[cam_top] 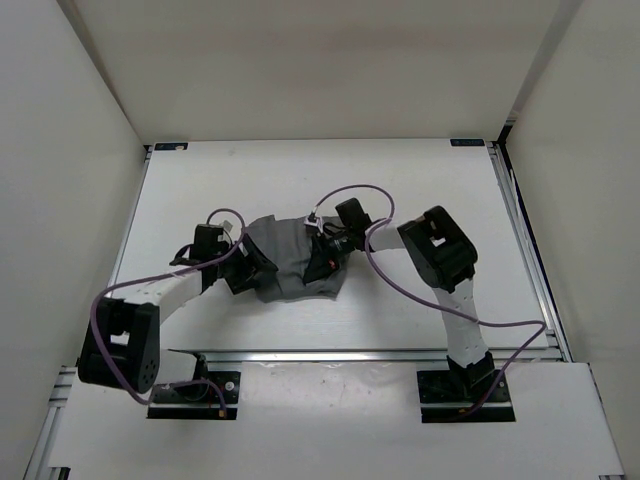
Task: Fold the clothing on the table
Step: Fold the skirt
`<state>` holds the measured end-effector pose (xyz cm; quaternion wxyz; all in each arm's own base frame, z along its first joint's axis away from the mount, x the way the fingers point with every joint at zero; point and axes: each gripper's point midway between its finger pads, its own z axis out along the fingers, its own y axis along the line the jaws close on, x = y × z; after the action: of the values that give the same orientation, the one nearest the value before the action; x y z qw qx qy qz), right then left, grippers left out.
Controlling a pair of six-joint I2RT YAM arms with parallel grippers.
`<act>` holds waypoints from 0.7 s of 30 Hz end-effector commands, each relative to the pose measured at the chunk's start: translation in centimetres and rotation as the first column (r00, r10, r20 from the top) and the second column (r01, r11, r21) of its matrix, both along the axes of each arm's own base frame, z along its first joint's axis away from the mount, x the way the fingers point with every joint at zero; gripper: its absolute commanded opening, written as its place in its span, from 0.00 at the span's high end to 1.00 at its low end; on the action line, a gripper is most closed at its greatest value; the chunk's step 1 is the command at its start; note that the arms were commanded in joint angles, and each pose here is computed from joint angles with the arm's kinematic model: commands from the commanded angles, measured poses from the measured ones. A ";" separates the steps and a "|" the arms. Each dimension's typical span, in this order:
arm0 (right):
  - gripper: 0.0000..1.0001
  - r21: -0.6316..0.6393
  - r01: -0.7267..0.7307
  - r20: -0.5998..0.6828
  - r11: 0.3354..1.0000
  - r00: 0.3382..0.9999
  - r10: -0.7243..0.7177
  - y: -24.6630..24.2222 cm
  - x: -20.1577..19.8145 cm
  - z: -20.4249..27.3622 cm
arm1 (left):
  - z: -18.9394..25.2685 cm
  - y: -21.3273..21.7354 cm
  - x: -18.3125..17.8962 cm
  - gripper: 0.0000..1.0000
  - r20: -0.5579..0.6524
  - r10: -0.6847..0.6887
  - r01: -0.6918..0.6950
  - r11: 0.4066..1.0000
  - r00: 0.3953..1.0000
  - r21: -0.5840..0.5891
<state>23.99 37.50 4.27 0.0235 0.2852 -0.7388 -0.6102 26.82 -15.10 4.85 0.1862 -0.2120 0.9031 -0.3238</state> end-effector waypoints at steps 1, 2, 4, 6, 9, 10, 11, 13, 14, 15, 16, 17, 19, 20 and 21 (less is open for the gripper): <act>0.99 0.107 0.039 0.140 0.994 0.989 -0.054 -0.2 2.4 4.1 | 3.5 0.5 1.0 0.17 0.104 0.014 -0.015 1.000 0.994 0.012; 1.00 0.139 0.031 0.108 0.990 0.993 -0.046 -0.7 1.9 6.0 | 4.9 0.3 1.5 0.17 0.138 0.017 -0.018 1.000 0.990 0.005; 1.00 0.191 0.024 0.083 0.981 0.996 -0.041 -1.7 1.6 8.4 | 8.5 0.0 3.1 0.17 0.241 0.027 -0.024 1.000 0.970 -0.014; 1.00 0.216 0.007 0.083 0.976 0.996 -0.025 -2.4 1.2 9.6 | 10.4 -0.5 4.0 0.19 0.279 0.039 -0.032 0.999 0.960 -0.030; 1.00 0.225 -0.035 0.056 0.974 0.998 0.022 -3.6 -0.8 9.1 | 12.3 -2.6 5.5 0.21 0.332 -0.029 0.033 0.999 0.943 -0.006; 1.00 0.216 -0.031 0.057 0.976 0.998 0.019 -3.8 -1.1 8.7 | 11.5 -2.9 5.9 0.21 0.319 -0.048 0.047 0.999 0.946 0.012; 1.00 0.204 -0.020 0.048 0.979 0.999 0.011 -4.1 -1.3 8.2 | 11.1 -3.5 6.1 0.21 0.309 -0.068 0.067 0.998 0.949 0.012; 1.00 0.171 -0.004 0.066 0.985 0.998 -0.007 -4.1 -1.6 7.3 | 9.4 -4.1 6.4 0.24 0.269 -0.095 0.093 0.995 0.958 0.022; 1.00 0.136 0.006 0.060 0.991 0.998 -0.014 -3.9 -1.8 6.5 | 8.3 -4.1 6.5 0.26 0.246 -0.102 0.098 0.995 0.964 0.029; 1.00 0.129 -0.006 0.060 0.992 0.998 -0.002 -3.7 -2.1 6.4 | 7.0 -4.0 6.5 0.28 0.218 -0.109 0.103 0.994 0.970 0.038; 1.00 0.111 -0.004 0.056 0.994 0.998 -0.002 -3.6 -2.3 5.9 | 6.6 -3.6 6.7 0.27 0.219 -0.109 0.098 0.993 0.970 0.061; 1.00 0.093 0.004 0.055 0.996 0.998 -0.009 -3.4 -2.2 5.6 | 5.7 -3.5 6.8 0.27 0.202 -0.109 0.096 0.993 0.973 0.074; 1.00 0.062 0.016 0.044 0.998 0.999 -0.018 -3.2 -2.1 4.3 | 4.4 -3.3 7.2 0.28 0.185 -0.129 0.112 0.989 0.974 0.097; 1.00 0.027 0.035 0.048 0.999 0.998 -0.036 -2.8 -1.8 3.2 | 3.9 -3.2 7.5 0.28 0.176 -0.131 0.114 0.988 0.976 0.103; 1.00 0.013 0.050 0.051 0.999 0.997 -0.050 -2.8 -1.3 2.8 | 2.9 -3.0 7.8 0.28 0.152 -0.132 0.115 0.987 0.980 0.117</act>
<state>21.88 34.38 9.32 -0.0080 0.2902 -0.7167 -0.6341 33.61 -18.69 8.04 0.2349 -0.1361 0.9095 -0.3149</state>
